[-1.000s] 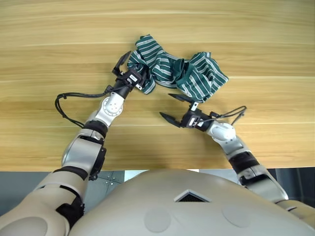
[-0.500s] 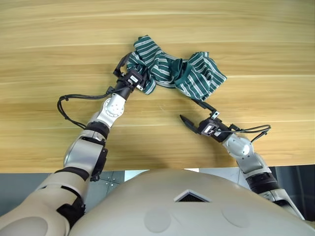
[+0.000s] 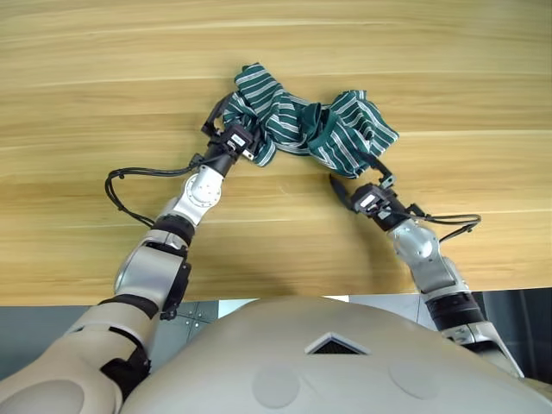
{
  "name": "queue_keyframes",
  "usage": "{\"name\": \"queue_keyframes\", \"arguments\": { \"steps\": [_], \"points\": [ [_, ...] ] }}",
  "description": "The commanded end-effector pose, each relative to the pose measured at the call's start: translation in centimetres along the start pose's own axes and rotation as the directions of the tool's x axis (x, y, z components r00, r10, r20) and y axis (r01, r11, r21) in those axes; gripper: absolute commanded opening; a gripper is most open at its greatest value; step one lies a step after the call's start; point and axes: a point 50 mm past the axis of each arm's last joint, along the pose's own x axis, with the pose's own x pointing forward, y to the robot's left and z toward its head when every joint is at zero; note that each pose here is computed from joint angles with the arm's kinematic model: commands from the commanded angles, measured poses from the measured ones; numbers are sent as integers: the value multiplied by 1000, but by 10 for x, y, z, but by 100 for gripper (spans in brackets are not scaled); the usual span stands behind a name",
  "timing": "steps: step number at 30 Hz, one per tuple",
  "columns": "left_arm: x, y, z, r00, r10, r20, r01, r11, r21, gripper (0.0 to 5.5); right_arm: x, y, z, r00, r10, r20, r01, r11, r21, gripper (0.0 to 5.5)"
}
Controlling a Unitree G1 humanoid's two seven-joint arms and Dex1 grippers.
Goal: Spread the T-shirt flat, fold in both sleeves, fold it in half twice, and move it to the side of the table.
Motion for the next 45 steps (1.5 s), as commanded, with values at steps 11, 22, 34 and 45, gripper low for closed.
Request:
{"name": "queue_keyframes", "arguments": {
  "steps": [11,22,34,45],
  "points": [
    [-14,-19,-13,993,-84,-79,86,996,24,411,-22,1,-40,967,-15,-253,8,1000,-29,360],
    [-19,-10,-19,993,-53,-101,57,998,32,411,-33,-1,-60,939,-36,-343,19,998,-53,203],
    [-26,0,-26,991,-18,-134,24,999,38,411,-33,16,-63,944,59,-324,-87,993,-75,33],
    [-41,28,-9,996,15,93,-18,999,33,411,-3,-5,-40,991,-44,-125,27,991,-132,1]
  ]
}}
